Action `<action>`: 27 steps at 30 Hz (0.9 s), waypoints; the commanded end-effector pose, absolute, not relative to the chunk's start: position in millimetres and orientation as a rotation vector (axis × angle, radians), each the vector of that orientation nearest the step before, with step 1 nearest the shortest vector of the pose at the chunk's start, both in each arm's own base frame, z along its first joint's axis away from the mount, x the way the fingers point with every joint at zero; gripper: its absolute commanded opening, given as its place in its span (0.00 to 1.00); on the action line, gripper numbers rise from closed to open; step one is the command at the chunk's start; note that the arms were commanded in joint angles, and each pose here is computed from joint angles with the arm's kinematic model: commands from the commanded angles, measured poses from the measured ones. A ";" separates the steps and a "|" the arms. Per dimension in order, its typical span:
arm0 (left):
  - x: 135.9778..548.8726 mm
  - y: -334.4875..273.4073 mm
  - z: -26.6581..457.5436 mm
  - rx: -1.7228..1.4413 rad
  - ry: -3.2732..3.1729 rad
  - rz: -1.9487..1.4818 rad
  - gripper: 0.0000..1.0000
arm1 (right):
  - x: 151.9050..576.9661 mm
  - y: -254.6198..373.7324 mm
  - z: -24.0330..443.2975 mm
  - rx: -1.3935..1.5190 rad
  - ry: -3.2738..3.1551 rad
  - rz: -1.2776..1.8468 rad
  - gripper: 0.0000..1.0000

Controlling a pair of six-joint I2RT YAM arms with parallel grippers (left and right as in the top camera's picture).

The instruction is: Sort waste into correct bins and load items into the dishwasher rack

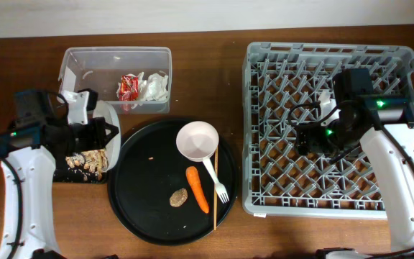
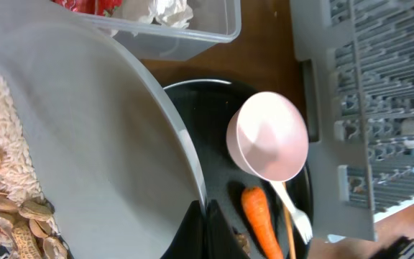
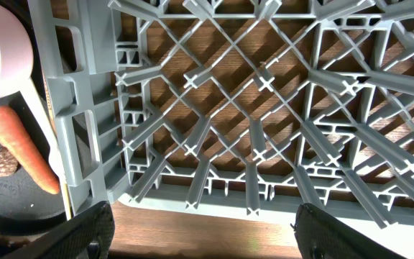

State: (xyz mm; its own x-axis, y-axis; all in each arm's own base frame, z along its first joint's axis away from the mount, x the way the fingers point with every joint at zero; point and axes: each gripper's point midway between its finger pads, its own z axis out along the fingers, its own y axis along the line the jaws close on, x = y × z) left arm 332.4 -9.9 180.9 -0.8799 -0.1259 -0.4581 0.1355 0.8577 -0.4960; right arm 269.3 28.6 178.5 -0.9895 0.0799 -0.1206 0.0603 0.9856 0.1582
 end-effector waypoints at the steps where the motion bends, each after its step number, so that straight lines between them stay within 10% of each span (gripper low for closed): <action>1: 335.1 -2.2 215.7 0.003 2.375 -0.883 0.00 | 268.4 30.6 179.4 0.079 3.004 0.231 0.84; 27: 316.4 0.4 249.1 -0.037 2.206 -1.114 0.00 | 268.4 30.6 179.4 0.078 3.004 0.231 0.84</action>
State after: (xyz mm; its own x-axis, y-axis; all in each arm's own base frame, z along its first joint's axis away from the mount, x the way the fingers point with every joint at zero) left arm 317.3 32.7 252.8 -0.7424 -0.4528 -0.4938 0.2077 0.5453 -0.8121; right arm 268.6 28.8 178.4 -0.9899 0.0798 -0.1174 0.0607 0.9855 0.1584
